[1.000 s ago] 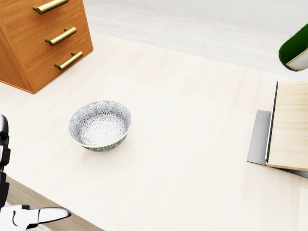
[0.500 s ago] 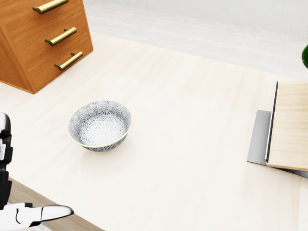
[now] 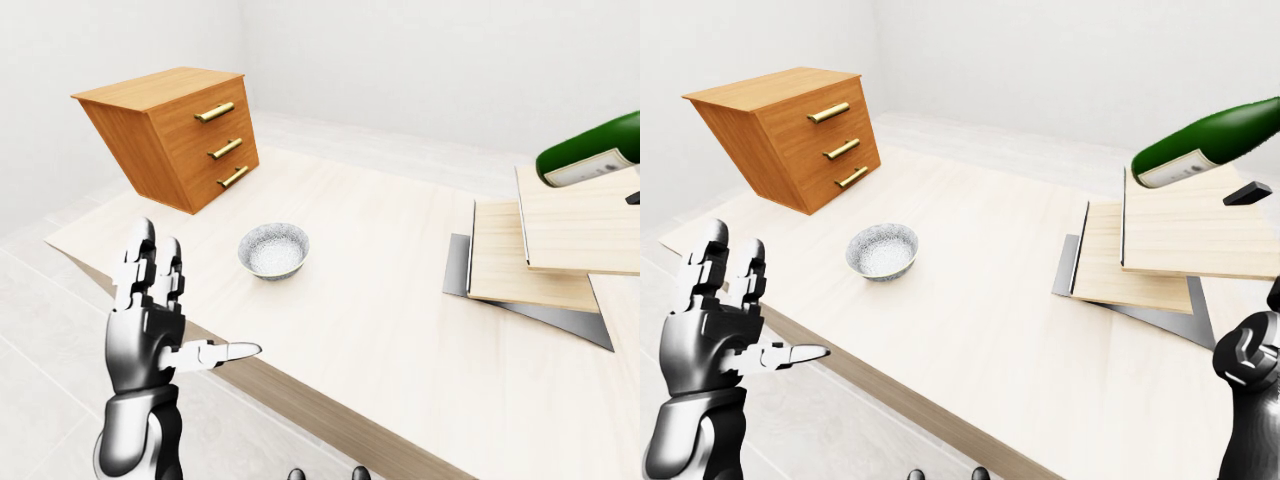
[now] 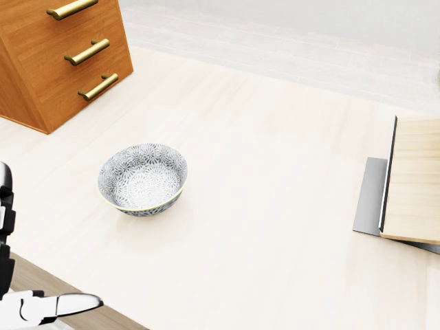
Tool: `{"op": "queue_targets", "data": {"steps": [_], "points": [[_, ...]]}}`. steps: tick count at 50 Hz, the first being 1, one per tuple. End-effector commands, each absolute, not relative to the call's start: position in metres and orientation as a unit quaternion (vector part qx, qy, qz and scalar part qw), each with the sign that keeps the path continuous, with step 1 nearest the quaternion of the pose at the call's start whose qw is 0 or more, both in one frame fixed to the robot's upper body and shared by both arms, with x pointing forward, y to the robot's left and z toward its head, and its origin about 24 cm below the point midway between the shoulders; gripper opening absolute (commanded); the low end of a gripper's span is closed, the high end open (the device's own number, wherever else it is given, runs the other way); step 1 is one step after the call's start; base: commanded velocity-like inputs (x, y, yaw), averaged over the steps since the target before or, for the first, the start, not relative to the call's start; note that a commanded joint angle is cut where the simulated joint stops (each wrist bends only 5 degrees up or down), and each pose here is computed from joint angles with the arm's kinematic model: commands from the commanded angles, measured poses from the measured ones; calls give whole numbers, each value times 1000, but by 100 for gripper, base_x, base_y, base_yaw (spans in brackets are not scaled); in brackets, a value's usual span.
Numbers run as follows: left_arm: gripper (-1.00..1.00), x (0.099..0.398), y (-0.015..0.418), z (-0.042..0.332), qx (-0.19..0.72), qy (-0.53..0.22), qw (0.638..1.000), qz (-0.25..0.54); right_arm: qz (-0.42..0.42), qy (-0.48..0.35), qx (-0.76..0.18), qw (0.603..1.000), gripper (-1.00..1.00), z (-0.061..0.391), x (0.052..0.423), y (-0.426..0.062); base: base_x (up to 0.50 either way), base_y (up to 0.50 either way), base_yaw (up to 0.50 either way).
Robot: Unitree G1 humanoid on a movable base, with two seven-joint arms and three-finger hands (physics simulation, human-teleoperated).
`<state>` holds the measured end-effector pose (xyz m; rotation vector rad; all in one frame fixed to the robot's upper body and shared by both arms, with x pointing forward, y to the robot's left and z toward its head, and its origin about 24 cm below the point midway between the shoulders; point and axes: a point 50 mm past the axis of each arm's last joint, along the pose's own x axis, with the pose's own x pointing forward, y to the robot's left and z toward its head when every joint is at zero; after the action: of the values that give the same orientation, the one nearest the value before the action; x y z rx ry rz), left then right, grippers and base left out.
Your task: Put the wine bottle on the wine rack.
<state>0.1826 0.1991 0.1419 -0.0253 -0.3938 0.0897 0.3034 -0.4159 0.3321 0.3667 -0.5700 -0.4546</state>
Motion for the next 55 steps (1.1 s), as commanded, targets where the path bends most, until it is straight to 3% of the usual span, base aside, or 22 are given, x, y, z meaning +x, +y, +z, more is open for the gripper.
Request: {"op": "queue_targets", "data": {"steps": [1,14,33,43,55], "points": [[100,182,199,142,-14,-195,980,46,-231,-304,219,898,-100,334,289,-427,0,0,0],[100,183,198,146,-13,-204,978,44,-242,-307,268,881,-100,325,285,-435,0,0,0],[100,182,196,146,-13,-205,978,41,-244,-271,276,889,-100,293,287,-438,0,0,0],[100,181,198,147,-12,-206,977,43,-251,-284,304,874,-100,292,284,-436,0,0,0],[100,178,199,149,-10,-211,976,45,-241,-268,301,883,-100,285,292,-430,0,0,0]]}}
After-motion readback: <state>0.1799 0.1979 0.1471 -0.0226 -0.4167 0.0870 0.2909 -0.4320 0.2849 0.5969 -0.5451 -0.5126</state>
